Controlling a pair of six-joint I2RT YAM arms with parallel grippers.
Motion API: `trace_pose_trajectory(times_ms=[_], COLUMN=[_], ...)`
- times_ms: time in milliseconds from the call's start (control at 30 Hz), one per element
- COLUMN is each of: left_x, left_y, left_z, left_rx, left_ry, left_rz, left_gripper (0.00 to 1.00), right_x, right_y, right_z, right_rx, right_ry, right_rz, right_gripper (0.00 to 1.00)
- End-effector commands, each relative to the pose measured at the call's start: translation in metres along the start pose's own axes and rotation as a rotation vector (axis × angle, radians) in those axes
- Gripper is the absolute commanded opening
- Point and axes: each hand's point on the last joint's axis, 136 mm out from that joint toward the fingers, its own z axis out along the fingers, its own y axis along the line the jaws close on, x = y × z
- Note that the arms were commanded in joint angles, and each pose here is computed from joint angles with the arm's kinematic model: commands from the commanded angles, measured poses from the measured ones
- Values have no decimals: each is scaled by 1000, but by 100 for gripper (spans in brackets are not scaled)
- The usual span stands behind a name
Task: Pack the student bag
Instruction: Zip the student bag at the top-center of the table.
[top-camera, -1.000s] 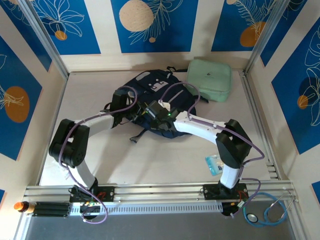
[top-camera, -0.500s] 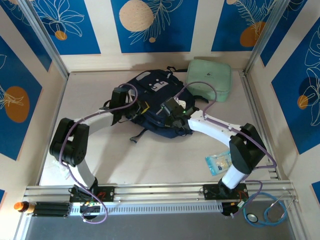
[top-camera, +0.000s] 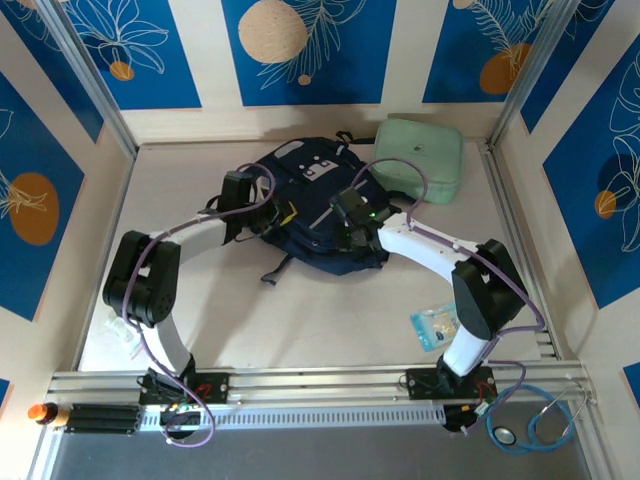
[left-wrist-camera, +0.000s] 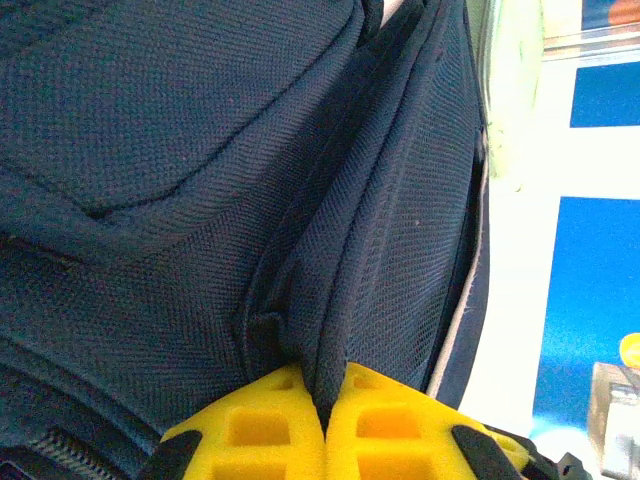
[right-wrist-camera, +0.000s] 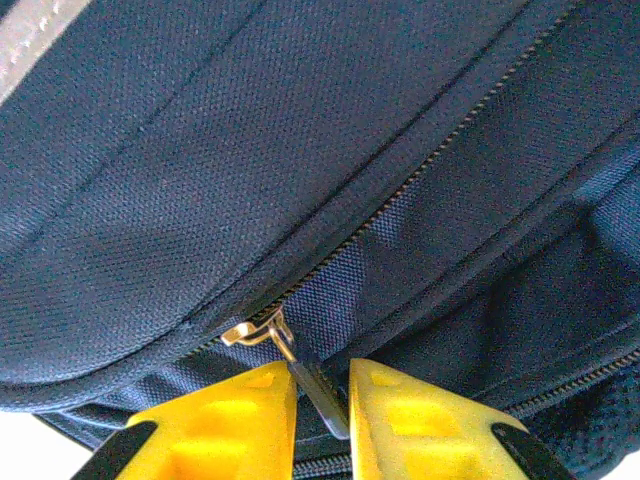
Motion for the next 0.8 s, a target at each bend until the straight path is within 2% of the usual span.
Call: trace_pose_trajectory(times_ms=[0,200,433,467,533,600,667,767], left_x=[-13,-14,-20,-21,-25,-29,-31,-32], left_y=[-27,-27,-20,-18,-18,-16,-4,23], left_z=[-4,-5,-12,-15,-23,-34,-46,-66], left_rx=[78,71,39,36,42,31,-24,-101], left_ry=[-8,-11,-35,-43,-68,-106,-143,-195], left_rz=[84,89,92,92,107,127,127,88], left_gripper=[0,0,0,2,9,22,35,45], right_x=[-2,-9,-20,-21,-21,-20,-19,-18], right_y=[4,-2,-10,-6,6,32,59,93], right_z=[4,8,2,1,0,-4,-5,-4], right_rx=[-12,20,53,41,4,-66,-119,-195], right_ry=[13,-10,-59,-63,-71,-90,-112,-113], right_rz=[-35,-48,-39,-51,-108,-204,-292,-347], right_gripper=[22,22,3,0,0,0,0,0])
